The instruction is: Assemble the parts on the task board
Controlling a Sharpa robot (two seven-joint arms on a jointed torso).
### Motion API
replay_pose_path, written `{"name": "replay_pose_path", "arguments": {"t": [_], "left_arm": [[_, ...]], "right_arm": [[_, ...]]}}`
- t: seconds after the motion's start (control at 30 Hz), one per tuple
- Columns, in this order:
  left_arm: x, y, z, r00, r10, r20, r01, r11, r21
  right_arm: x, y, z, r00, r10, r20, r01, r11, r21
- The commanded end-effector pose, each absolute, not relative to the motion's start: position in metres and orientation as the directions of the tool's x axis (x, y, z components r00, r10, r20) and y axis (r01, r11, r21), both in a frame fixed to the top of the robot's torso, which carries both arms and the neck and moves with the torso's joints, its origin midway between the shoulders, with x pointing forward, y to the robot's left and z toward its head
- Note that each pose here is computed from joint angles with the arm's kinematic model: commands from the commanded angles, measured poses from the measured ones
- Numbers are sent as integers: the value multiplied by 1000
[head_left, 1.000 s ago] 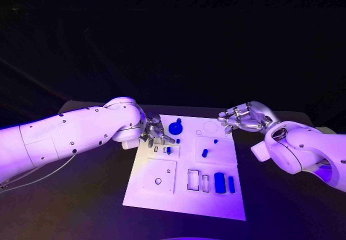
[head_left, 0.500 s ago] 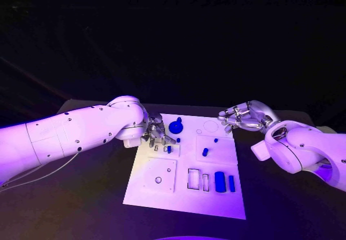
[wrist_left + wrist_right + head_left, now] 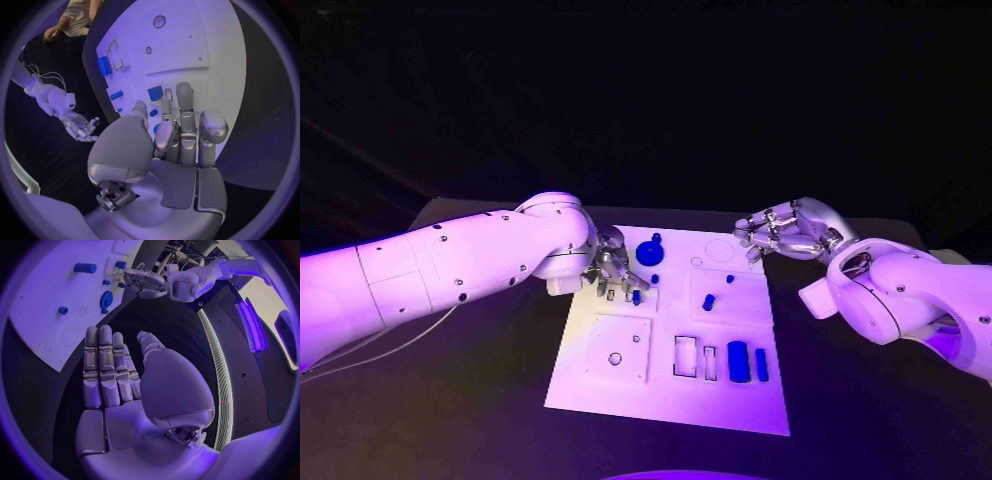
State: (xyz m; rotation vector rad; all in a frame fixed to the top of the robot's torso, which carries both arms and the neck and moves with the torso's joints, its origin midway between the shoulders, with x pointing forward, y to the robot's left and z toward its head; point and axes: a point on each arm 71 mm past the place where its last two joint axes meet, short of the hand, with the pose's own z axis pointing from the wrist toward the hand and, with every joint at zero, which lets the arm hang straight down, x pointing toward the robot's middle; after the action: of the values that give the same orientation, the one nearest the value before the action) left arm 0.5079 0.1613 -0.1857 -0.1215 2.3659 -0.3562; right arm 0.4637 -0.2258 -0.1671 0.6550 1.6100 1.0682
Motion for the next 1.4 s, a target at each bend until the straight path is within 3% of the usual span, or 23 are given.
{"name": "replay_pose_path", "arguments": {"t": [0.03, 1.4], "left_arm": [[507, 161, -187, -746, -154, -648, 32, 963, -267], [507, 148, -194, -774, -128, -620, 48, 965, -259]], "right_arm": [[463, -226, -166, -289, 836, -466, -119, 452, 884], [465, -224, -166, -292, 834, -468, -116, 455, 883]]}}
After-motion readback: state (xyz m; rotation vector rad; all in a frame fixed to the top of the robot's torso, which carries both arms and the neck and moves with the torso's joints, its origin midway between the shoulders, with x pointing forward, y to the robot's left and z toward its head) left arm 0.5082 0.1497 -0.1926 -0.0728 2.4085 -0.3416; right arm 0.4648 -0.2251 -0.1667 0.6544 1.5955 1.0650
